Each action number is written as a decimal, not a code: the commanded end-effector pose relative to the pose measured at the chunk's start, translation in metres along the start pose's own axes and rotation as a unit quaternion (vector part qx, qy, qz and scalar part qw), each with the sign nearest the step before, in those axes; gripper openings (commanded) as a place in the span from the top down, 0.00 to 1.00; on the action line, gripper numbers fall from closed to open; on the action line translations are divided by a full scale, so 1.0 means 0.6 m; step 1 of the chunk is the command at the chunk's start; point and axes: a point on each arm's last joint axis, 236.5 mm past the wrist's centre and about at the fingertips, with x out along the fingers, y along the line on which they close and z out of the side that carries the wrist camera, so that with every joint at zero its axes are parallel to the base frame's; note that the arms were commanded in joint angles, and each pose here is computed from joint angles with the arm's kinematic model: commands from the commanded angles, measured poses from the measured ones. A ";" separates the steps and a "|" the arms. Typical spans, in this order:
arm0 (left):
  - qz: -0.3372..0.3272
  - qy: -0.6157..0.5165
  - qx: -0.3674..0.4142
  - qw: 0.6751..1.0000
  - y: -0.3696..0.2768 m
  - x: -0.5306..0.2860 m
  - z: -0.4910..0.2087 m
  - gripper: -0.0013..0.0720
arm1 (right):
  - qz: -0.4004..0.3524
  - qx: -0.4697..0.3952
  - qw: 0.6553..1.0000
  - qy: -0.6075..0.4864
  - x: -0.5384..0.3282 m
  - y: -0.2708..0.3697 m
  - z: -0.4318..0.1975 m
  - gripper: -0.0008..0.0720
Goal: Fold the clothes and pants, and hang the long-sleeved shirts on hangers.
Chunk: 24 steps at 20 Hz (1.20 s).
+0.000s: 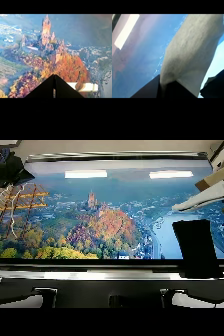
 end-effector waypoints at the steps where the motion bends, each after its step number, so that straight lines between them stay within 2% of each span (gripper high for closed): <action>1: 0.002 0.008 0.004 1.000 0.001 0.000 -0.007 0.96 | -0.039 0.032 0.999 0.006 -0.028 -0.024 -0.013 0.94; 12: 0.002 0.009 0.004 1.000 0.001 0.000 -0.007 0.96 | -0.223 0.068 0.969 0.076 -0.100 -0.153 -0.088 0.94; 16: 0.002 0.009 0.004 1.000 0.001 0.001 -0.007 0.96 | -0.329 0.076 0.936 0.098 -0.129 -0.233 -0.111 0.94; 24: 0.002 0.009 0.004 1.000 0.002 0.001 -0.007 0.96 | -0.415 0.098 0.875 0.231 -0.079 -0.347 -0.248 0.94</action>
